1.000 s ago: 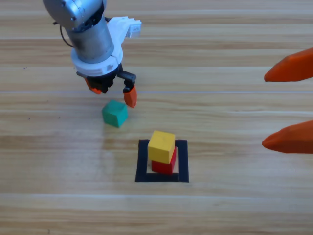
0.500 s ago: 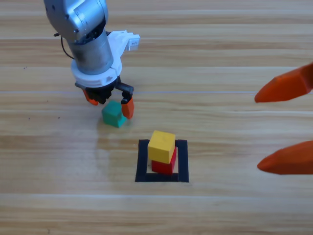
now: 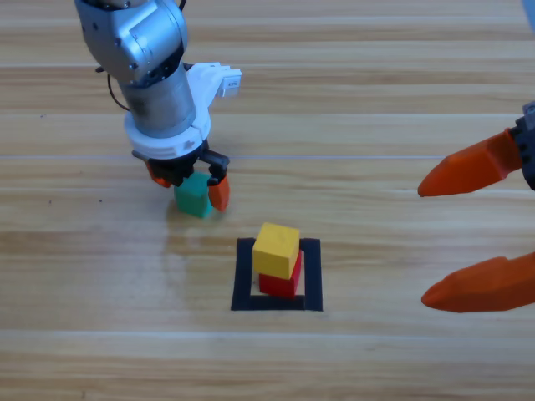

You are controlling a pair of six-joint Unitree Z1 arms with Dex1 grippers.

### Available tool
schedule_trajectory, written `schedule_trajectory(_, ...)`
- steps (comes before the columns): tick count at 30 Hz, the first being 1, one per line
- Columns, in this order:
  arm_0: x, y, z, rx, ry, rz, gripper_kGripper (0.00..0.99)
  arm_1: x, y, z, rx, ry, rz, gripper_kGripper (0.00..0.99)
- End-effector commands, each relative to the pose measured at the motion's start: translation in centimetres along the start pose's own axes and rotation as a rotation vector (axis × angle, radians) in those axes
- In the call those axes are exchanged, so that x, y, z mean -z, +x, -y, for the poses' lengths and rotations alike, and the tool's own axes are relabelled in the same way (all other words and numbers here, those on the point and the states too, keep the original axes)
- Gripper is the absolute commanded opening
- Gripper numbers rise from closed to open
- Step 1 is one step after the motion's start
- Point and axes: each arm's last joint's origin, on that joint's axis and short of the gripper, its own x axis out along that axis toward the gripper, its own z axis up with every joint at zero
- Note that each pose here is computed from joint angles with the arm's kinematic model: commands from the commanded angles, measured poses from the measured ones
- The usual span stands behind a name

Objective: Stack the blocks in the rectangular block: red at the bottom, yellow in the middle, green on top

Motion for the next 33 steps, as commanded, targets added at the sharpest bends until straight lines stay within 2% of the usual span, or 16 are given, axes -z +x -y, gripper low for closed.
schedule_trajectory(1,0.2,3.3,1.0,-0.013,0.022,-0.063,0.839,0.6,0.7,0.5,-0.009,0.025,-0.040,0.983)
schedule_trajectory(7,0.2,4.2,0.9,-0.010,0.027,-0.073,0.624,0.6,0.7,0.5,-0.010,0.025,-0.041,0.982)
schedule_trajectory(11,0.3,4.3,0.9,-0.008,0.030,-0.070,0.376,0.6,0.6,0.5,-0.011,0.027,-0.044,0.982)
schedule_trajectory(16,0.2,2.6,0.8,-0.005,0.019,-0.035,0.121,0.6,0.6,0.5,-0.011,0.027,-0.045,0.982)
schedule_trajectory(19,0.2,0.1,0.8,0.005,-0.007,0.019,0.114,0.6,0.6,0.5,-0.011,0.027,-0.045,0.982)
schedule_trajectory(23,0.2,-4.0,0.6,0.017,-0.125,0.076,0.064,0.6,0.6,0.5,-0.011,0.027,-0.045,0.982)
schedule_trajectory(29,-2.4,-9.7,2.2,0.000,-0.304,0.038,0.018,0.5,0.5,0.5,-0.011,0.029,-0.045,0.980)
schedule_trajectory(33,-2.0,-12.8,4.4,0.014,-0.370,0.047,0.021,0.5,0.5,0.5,-0.012,0.030,-0.047,0.980)
